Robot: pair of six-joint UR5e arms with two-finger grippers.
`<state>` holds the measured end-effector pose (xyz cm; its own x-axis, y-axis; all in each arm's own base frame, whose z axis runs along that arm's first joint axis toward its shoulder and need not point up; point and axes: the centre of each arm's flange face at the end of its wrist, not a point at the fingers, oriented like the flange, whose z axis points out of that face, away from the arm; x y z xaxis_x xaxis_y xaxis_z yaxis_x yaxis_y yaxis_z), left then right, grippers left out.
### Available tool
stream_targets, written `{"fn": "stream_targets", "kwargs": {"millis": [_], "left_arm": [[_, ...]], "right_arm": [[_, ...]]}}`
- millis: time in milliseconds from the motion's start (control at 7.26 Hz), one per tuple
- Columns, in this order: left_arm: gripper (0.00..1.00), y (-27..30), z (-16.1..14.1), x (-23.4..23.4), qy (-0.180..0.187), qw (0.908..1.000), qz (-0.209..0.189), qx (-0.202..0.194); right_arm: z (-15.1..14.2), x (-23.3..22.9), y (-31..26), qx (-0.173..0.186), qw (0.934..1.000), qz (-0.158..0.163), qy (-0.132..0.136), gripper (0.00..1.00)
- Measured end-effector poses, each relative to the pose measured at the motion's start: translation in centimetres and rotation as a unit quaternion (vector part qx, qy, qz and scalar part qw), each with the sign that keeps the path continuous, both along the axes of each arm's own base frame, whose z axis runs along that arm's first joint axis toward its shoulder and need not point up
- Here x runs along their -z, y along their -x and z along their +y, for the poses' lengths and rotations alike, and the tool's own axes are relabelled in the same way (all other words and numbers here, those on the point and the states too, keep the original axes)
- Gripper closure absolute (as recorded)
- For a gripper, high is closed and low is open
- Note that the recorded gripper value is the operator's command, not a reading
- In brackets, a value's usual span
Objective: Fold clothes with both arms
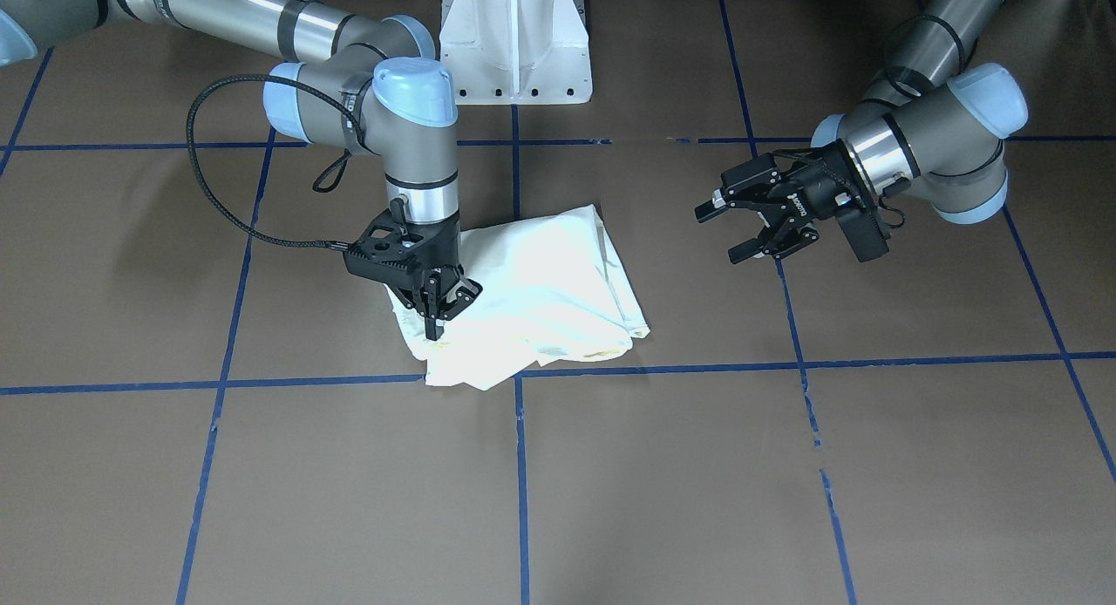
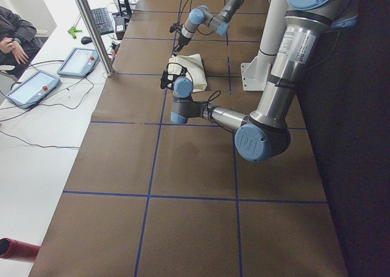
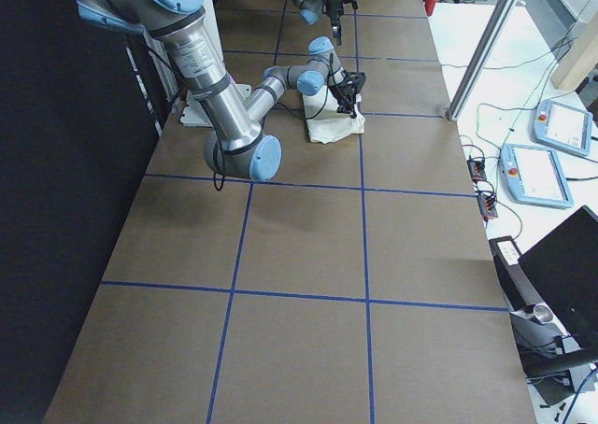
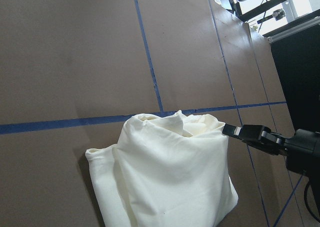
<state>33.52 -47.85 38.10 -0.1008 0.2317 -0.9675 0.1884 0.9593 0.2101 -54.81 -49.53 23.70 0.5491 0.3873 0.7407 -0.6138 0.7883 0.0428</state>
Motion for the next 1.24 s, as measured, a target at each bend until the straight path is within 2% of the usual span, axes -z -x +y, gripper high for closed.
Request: {"fn": "stream_targets", "kwargs": {"millis": [276, 413, 689, 965, 1102, 1240], "left_arm": [[0.00, -0.4, -0.2, 0.0, 0.004, 0.9999, -0.001, 0.009], [0.00, -1.0, -0.6, 0.2, 0.014, 0.9997, -0.008, 0.017], [0.00, -3.8, -3.4, 2.0, 0.047, 0.9964, -0.031, 0.064], [0.00, -8.8, -5.7, 3.0, 0.070, 0.9908, -0.053, 0.104], [0.00, -11.0, -5.5, 3.0, 0.058, 0.9905, -0.062, 0.108], [0.06, -12.8, -4.7, 2.9, 0.031, 0.9910, -0.073, 0.108]], "right_arm": [[-0.8, 0.7, 0.0, 0.013, 0.9998, 0.010, -0.014, 0.00], [-2.2, 1.7, -1.3, 0.025, 0.9994, 0.009, -0.022, 0.00], [-5.9, 3.1, -6.5, 0.073, 0.9970, -0.007, -0.025, 0.00], [-8.1, 3.3, -11.8, 0.115, 0.9926, -0.018, -0.035, 0.00], [-8.2, 2.8, -13.2, 0.125, 0.9912, -0.019, -0.039, 0.00], [-8.0, 2.3, -14.1, 0.129, 0.9906, -0.019, -0.041, 0.00]]}}
